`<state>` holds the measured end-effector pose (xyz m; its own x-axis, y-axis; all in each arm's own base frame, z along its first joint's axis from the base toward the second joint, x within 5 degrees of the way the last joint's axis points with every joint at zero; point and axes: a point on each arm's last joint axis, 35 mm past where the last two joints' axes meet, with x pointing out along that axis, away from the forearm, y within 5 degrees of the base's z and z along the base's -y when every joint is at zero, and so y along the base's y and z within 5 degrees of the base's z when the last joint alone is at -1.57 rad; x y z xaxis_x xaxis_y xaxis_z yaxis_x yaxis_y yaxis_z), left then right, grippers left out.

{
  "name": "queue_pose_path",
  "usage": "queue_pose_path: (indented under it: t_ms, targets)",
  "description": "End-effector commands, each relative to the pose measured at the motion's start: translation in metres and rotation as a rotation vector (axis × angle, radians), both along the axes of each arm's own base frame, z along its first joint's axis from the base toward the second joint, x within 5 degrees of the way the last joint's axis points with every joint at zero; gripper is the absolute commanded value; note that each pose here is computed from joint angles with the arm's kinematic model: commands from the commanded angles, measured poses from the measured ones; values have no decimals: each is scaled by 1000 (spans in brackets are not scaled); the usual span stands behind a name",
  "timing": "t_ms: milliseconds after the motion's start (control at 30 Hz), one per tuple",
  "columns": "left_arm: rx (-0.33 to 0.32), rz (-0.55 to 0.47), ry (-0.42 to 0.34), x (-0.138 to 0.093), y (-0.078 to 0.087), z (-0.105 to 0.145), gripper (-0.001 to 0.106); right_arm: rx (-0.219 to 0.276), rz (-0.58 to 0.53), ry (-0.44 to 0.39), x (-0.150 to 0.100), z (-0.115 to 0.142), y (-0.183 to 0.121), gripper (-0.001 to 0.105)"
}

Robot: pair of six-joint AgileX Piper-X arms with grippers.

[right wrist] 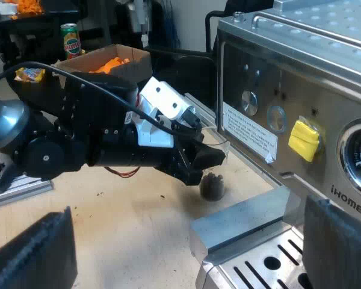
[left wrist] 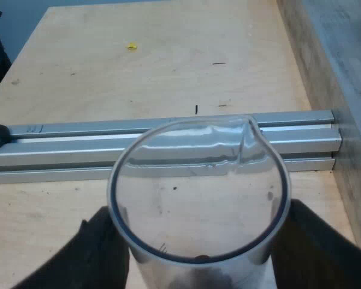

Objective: Pour the beans into the coffee machine

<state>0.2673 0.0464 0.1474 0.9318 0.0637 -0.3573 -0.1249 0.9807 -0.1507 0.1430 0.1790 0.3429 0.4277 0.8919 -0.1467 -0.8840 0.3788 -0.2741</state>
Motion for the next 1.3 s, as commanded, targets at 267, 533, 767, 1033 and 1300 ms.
queue_pose_path:
  t_ms: [267,533,767,1033,1300]
  targets:
    - [12,-4,-83,-5,-1,29,4,45,-6,35,-1,5,0,78]
    - [-4,-4,3,-30,-6,54,4,44,-6,34,-1,5,0,78]
    - [-1,-26,-58,-58,-12,92,4,44,-6,34,-1,5,0,78]
    - [6,-26,-91,-95,-19,150,4,40,-171,10,5,8,-3,78]
    - [75,-54,-81,-118,-24,198,4,141,-185,-66,-4,48,-14,78]
